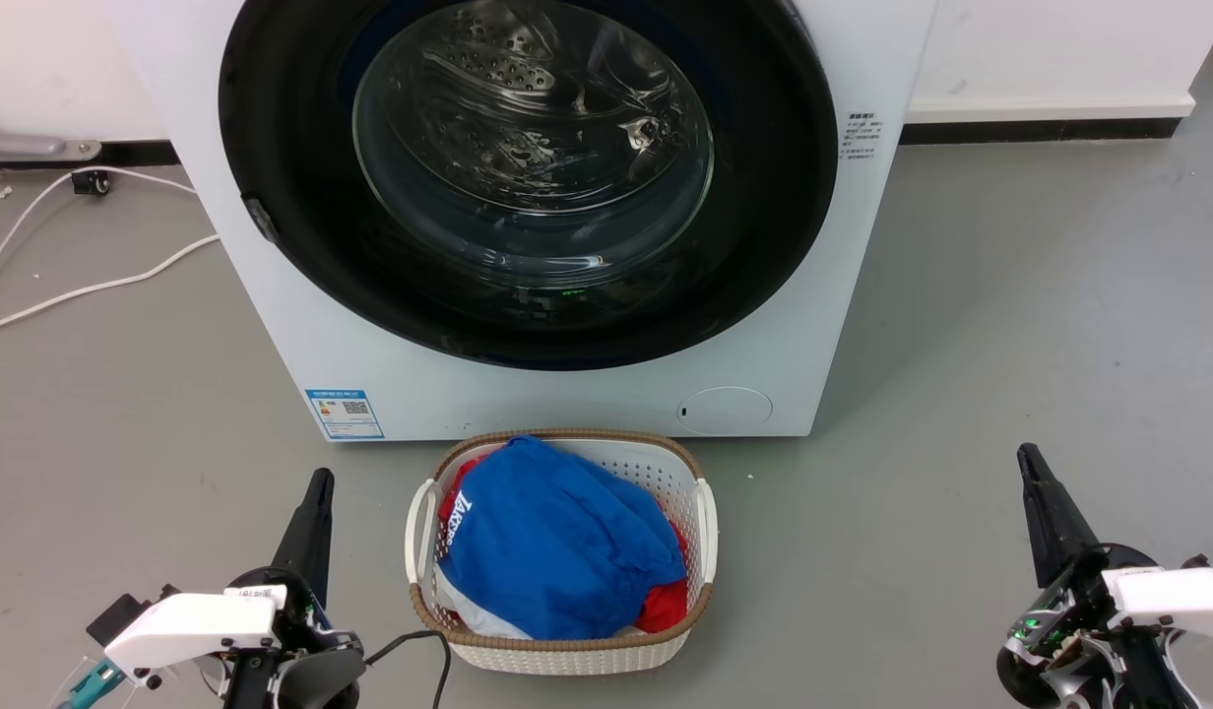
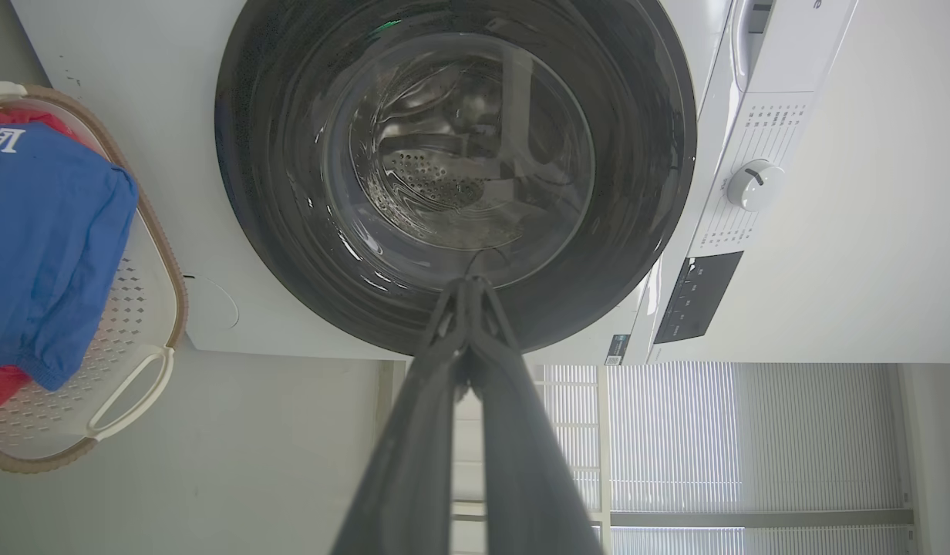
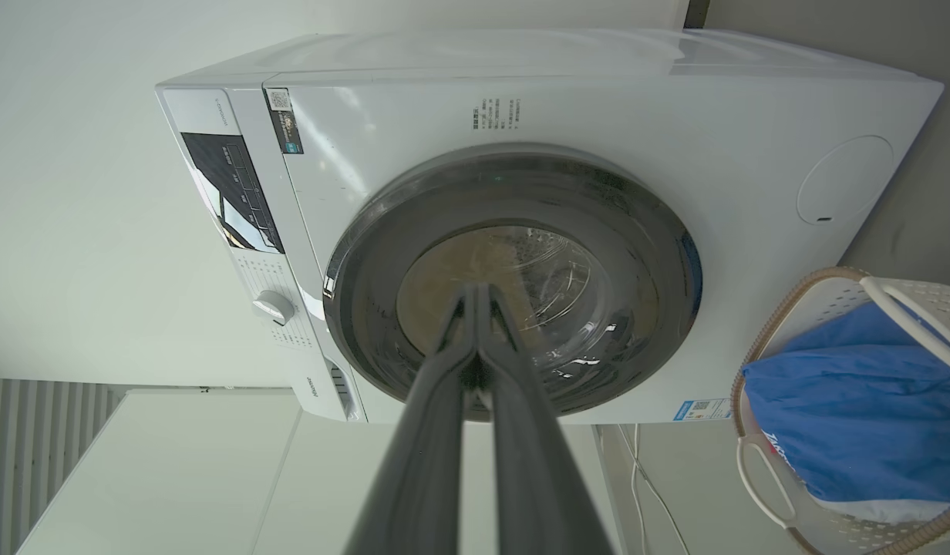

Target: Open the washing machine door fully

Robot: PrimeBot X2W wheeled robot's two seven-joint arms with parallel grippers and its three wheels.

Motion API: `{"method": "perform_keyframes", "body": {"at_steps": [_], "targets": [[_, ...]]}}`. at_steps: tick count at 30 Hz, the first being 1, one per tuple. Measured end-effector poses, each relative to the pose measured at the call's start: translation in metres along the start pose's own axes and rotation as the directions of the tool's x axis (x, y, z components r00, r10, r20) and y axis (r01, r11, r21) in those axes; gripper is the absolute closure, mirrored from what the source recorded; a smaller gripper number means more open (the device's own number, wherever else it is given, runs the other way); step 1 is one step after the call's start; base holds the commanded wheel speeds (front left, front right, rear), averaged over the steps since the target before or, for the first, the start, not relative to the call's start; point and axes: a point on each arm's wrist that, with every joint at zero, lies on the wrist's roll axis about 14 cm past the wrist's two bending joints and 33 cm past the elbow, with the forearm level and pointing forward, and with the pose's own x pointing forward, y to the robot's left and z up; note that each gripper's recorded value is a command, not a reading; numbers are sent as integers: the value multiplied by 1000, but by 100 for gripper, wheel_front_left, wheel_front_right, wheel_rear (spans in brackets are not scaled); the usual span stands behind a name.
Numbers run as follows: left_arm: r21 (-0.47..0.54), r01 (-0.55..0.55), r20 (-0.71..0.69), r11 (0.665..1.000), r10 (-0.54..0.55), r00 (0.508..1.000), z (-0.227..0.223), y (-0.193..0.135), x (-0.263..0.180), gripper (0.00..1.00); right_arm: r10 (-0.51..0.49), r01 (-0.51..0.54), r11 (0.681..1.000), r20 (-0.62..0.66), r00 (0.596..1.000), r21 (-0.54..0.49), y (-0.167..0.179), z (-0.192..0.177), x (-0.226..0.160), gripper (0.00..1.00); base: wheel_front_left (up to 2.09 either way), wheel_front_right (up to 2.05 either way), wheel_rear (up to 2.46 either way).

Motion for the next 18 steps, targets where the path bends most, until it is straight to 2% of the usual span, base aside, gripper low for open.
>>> {"method": "perform_keyframes", "body": {"at_steps": [13,14,18], "targets": [[0,0,0,1000,0,1000,0,0,0,100,0,0,1000,0,1000,-1,0,0,0,100,0,0,0],[0,0,0,1000,0,1000,0,0,0,0,0,0,1000,0,1000,-1,0,0,0,0,0,0,0],[-6,-63,-2,998,63,998,-1,21,-9,0,-61,61,998,4,998,5,-21,0,-9,0,0,0,0]]}}
